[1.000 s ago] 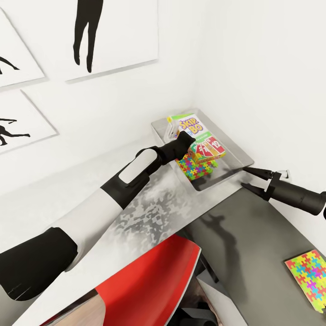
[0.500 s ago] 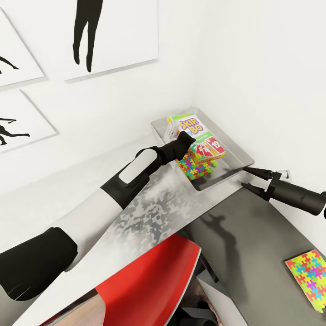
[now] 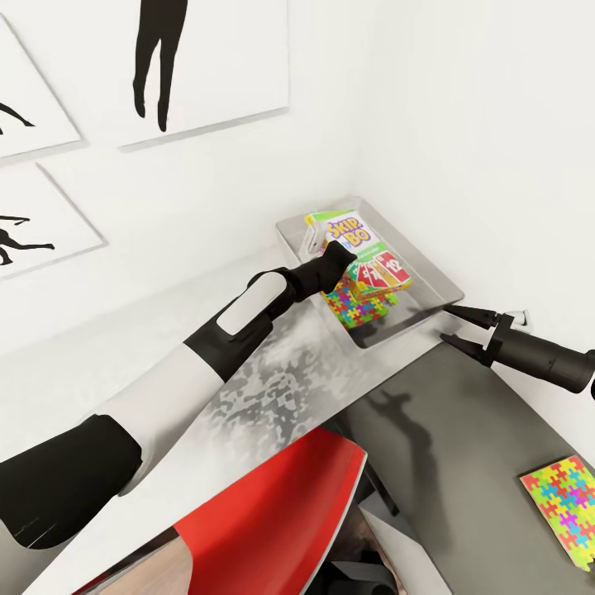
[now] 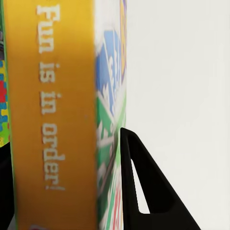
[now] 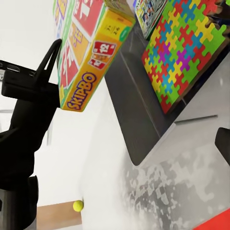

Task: Put all the toys in the child's room - the three board games (two on the bed and one on the table), the two jigsaw puzzles on the table, and the tennis ball on the table - inside the toy box on the table in the child's room.

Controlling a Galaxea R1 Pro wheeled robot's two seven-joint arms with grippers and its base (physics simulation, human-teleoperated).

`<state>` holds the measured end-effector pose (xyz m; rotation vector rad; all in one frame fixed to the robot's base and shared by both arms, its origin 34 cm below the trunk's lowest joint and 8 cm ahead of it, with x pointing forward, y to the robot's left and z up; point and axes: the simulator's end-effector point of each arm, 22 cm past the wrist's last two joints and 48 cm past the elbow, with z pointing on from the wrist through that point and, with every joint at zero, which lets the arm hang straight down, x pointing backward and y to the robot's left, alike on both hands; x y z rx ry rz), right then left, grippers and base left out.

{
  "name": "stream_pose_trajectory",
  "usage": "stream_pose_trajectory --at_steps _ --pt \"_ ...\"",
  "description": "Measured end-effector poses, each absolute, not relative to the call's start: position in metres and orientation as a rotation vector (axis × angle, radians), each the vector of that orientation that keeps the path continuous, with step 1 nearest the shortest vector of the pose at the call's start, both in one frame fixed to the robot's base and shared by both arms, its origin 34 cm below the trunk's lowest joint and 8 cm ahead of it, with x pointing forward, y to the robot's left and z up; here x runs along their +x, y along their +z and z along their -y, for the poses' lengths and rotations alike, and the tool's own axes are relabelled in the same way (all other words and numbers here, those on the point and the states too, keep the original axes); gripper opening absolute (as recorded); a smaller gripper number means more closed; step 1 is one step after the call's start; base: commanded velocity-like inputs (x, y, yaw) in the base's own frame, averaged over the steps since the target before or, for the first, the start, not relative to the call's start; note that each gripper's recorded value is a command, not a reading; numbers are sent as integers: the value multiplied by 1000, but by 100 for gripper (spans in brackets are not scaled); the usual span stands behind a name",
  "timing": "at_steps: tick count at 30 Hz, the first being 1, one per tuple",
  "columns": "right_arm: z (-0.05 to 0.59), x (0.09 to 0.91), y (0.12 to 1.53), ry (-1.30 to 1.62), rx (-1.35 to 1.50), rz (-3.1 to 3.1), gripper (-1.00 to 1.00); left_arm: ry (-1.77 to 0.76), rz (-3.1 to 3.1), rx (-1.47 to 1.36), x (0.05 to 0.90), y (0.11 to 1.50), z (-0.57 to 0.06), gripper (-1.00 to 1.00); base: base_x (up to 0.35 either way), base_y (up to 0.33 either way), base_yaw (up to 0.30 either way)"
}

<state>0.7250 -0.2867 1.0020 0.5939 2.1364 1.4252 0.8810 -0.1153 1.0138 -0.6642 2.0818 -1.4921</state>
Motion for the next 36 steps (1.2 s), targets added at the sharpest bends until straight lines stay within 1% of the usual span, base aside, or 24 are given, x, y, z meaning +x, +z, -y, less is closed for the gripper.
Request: stream_pose_trajectory --at_steps 1,19,25,36 --pt "287 725 1002 1425 594 -2136 100 -1491 -2083 -665 881 1014 115 100 0 0 0" --pt "286 725 1002 1428 594 -2137 100 -1508 -2077 -650 879 1020 118 100 0 0 0" --pt "286 725 1002 1428 593 -2137 100 -1604 -2025 -585 875 1059 126 100 0 0 0" --pt "286 725 1002 1427 594 -2137 100 -1772 -1924 -583 890 1112 98 100 0 0 0"
